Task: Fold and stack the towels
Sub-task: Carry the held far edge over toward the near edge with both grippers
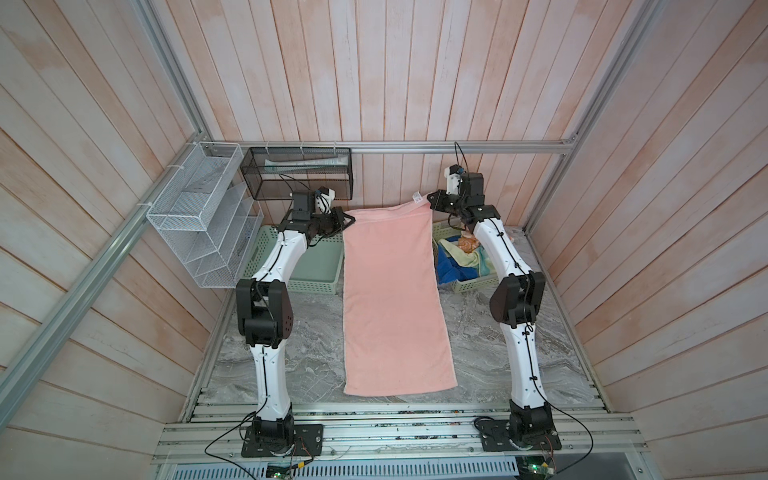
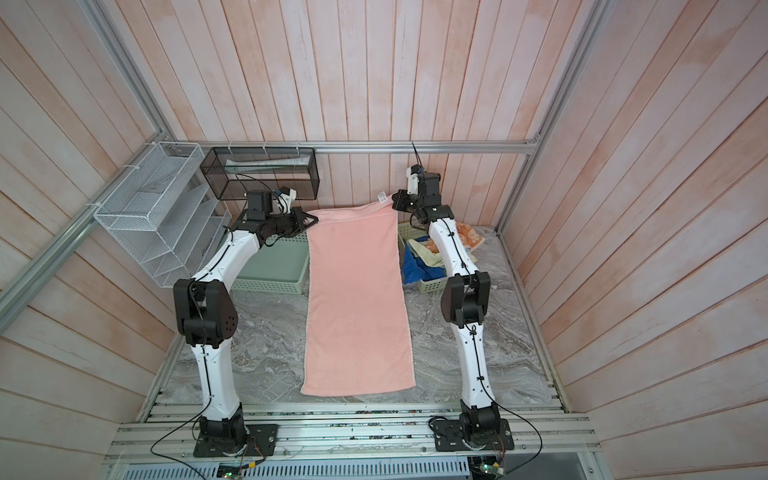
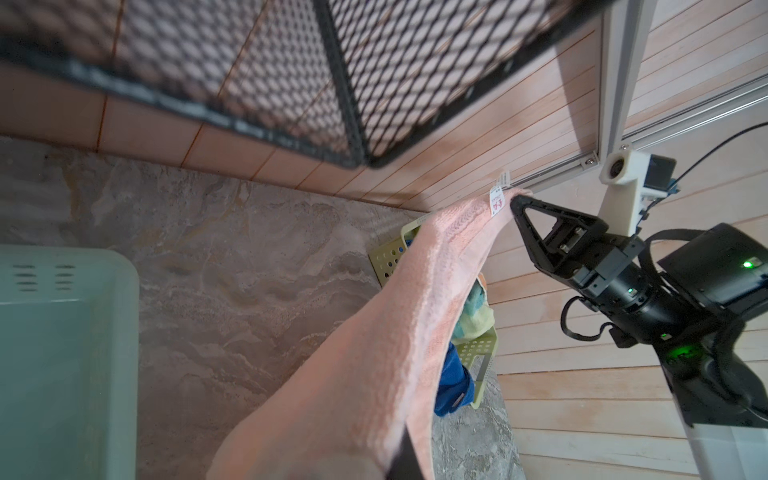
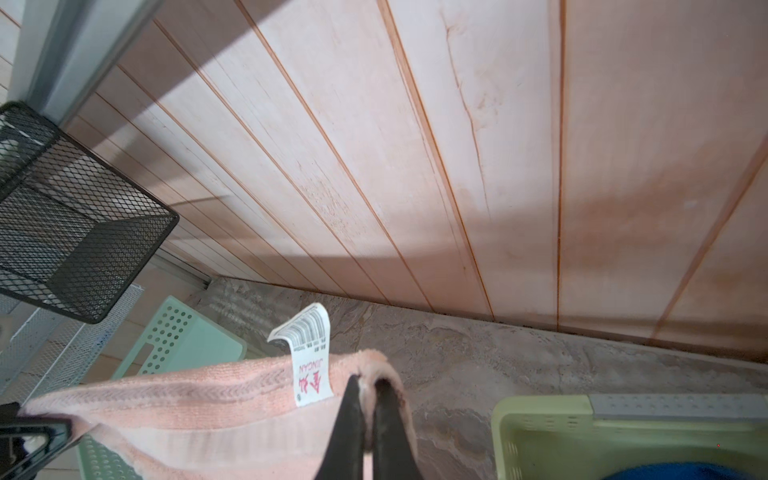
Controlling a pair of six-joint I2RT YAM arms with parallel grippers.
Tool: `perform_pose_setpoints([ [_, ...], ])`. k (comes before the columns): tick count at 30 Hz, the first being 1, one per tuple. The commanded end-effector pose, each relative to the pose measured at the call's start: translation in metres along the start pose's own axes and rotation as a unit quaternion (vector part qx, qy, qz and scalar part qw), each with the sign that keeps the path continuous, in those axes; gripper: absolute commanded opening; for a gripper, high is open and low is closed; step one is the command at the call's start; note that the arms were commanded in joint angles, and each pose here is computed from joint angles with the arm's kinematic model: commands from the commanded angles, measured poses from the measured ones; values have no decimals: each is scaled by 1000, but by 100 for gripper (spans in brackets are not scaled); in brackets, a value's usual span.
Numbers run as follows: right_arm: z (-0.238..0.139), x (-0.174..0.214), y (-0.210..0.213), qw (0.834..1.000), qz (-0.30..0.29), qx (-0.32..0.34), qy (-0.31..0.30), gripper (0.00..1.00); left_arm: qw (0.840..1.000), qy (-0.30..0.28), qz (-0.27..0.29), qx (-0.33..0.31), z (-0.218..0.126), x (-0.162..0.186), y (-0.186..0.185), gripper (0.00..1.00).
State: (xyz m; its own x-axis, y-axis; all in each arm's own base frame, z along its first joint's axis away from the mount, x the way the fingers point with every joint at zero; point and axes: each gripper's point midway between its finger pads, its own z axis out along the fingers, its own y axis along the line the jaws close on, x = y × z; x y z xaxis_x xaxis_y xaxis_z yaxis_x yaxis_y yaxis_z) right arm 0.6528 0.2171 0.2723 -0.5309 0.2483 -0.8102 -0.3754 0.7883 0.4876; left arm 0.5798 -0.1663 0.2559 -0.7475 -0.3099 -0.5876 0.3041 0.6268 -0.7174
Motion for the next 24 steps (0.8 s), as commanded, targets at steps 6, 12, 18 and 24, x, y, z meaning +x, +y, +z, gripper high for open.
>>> perform_pose_setpoints([
  [6, -11, 3, 10, 999, 10, -34, 17, 0, 1000, 2, -1, 4, -3, 0, 2, 0],
  [12, -34, 37, 16, 997, 22, -16, 67, 0, 1000, 17, -15, 13, -18, 38, -1, 0],
  [18, -78, 83, 24, 994, 27, 17, 103, 0, 996, 64, -49, 29, -41, 110, -6, 0],
  [24, -126, 151, 20, 988, 55, 39, 139, 0, 991, 105, -81, 6, -61, 191, 2, 0],
])
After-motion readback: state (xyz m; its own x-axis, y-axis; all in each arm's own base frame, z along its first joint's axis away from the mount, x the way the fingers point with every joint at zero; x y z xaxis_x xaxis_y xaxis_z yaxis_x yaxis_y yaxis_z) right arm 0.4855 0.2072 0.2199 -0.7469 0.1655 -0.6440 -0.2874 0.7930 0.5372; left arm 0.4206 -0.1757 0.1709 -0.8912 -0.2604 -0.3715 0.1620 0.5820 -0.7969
